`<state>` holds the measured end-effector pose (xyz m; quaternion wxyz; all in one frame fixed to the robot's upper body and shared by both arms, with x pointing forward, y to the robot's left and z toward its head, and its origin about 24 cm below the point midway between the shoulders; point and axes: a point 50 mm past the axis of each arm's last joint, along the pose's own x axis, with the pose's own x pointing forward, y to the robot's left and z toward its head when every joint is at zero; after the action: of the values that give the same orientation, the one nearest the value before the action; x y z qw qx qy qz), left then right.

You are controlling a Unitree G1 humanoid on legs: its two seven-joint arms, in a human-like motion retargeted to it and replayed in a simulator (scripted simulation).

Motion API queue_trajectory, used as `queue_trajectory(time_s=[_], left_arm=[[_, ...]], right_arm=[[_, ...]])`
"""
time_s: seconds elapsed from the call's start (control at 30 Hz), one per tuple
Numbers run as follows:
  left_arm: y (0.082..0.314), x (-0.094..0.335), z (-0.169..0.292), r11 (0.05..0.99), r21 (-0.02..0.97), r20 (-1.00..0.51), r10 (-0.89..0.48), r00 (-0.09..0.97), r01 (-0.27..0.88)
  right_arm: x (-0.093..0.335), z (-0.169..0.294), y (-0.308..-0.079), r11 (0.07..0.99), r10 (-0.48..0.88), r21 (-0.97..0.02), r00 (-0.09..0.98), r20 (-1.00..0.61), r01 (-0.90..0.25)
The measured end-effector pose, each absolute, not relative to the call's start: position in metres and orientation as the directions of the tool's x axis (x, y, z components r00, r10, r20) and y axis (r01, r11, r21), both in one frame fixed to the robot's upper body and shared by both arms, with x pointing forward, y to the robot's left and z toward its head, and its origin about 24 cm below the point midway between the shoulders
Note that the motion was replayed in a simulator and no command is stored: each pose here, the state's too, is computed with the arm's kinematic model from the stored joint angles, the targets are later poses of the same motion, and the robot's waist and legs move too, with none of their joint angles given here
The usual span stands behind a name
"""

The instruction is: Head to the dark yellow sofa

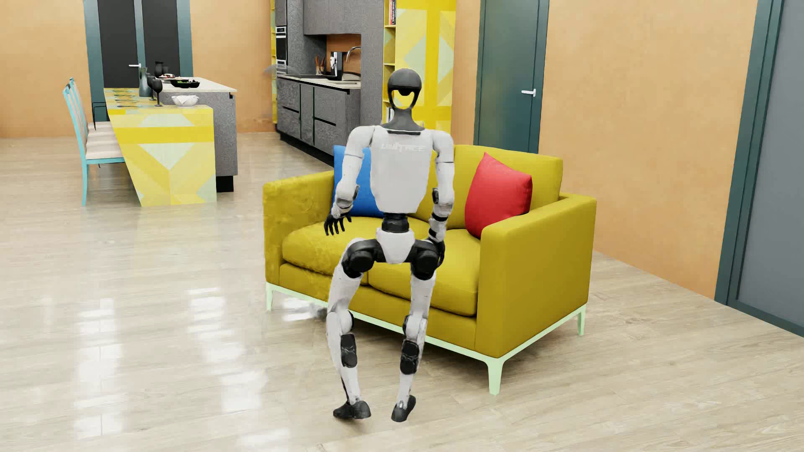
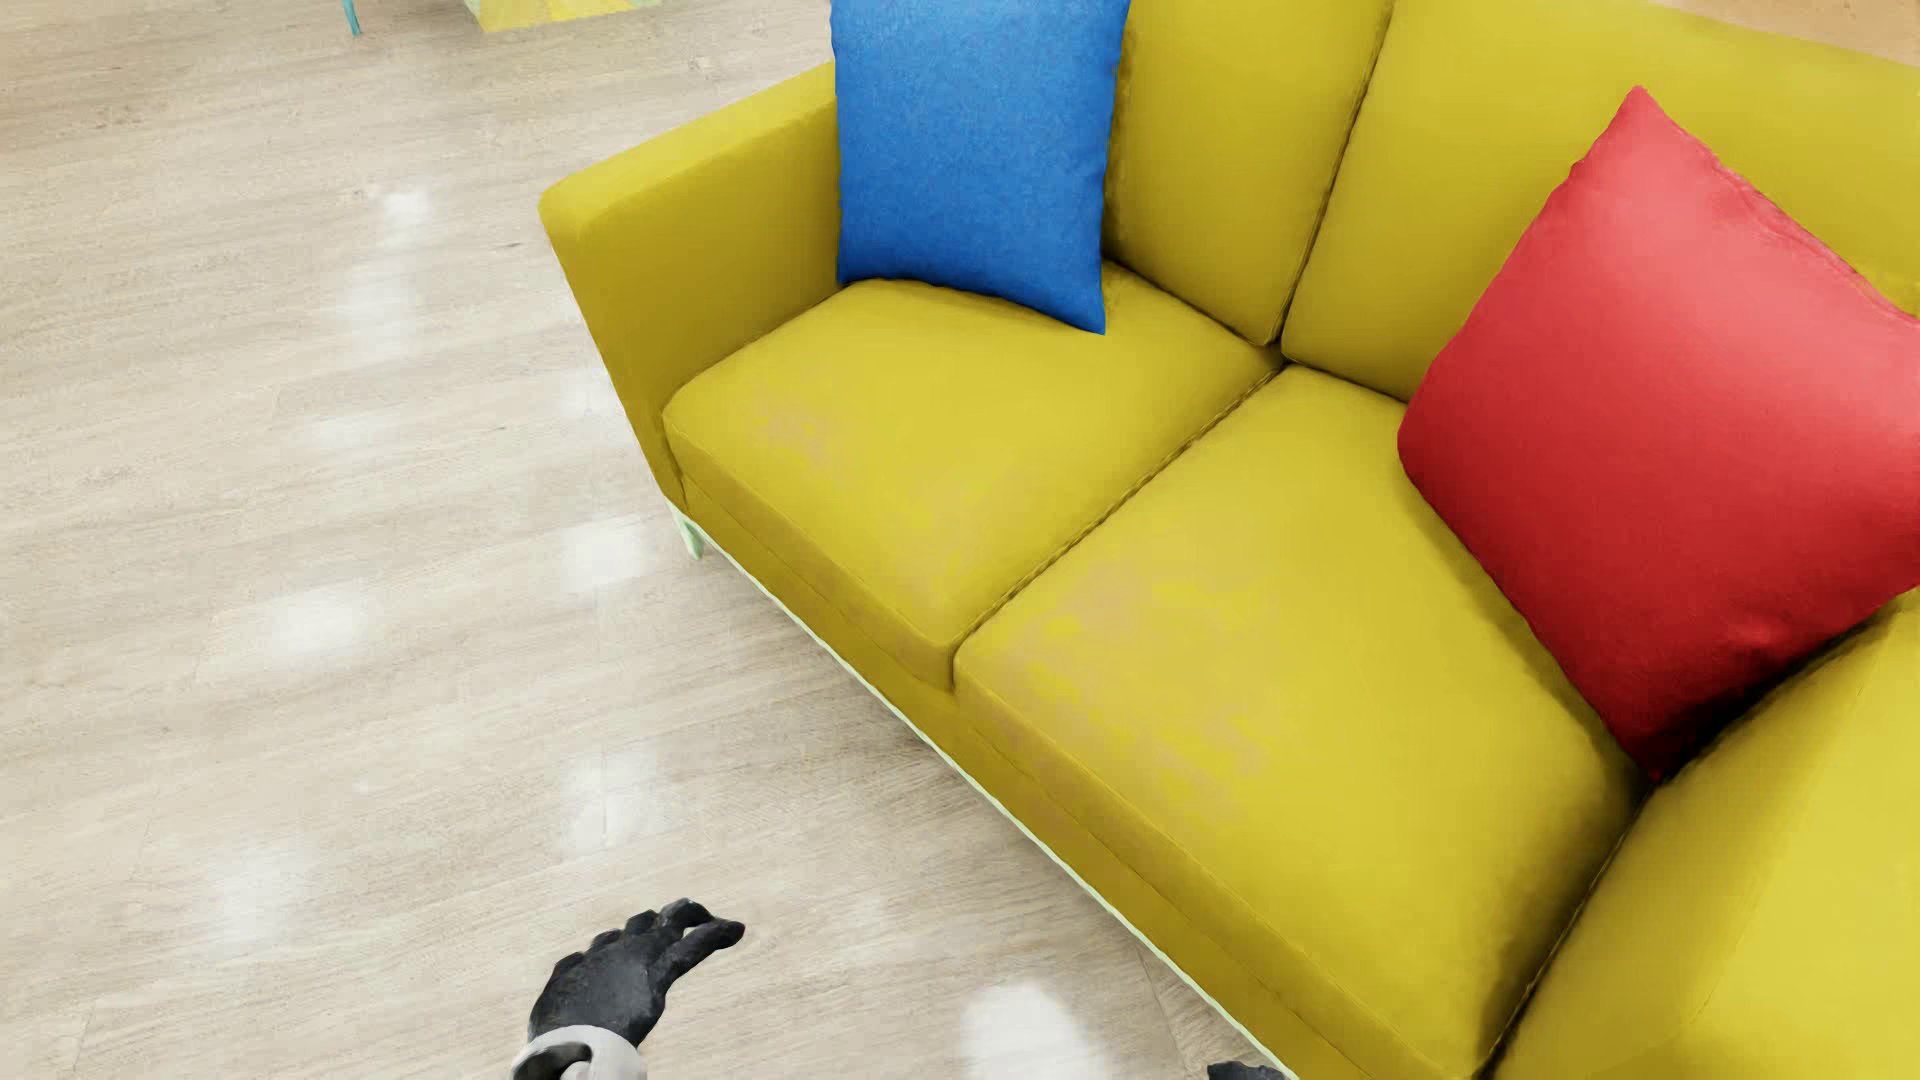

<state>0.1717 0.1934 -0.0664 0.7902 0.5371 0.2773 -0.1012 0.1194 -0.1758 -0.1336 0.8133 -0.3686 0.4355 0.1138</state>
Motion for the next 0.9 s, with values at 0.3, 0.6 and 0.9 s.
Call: queue_trajectory(time_s=[0.3, 0.6, 0.9], left_arm=[[0.204, 0.018, -0.159, 0.684, 0.296, -0.953, 0.257, 0.159, 0.667], [0.196, 0.06, -0.157, 0.49, 0.329, -0.944, 0.199, 0.264, 0.807], [0.237, 0.171, -0.087, 0.635, 0.736, -0.561, 0.376, 0.738, 0.235]], right_arm=[[0.116, -0.138, -0.205, 0.735, -0.259, -0.532, 0.55, -0.794, -0.42], [0.107, -0.132, -0.227, 0.792, -0.374, -0.563, 0.539, -0.755, -0.239], [0.088, -0.145, -0.208, 0.812, -0.292, -0.462, 0.436, -0.851, -0.357]])
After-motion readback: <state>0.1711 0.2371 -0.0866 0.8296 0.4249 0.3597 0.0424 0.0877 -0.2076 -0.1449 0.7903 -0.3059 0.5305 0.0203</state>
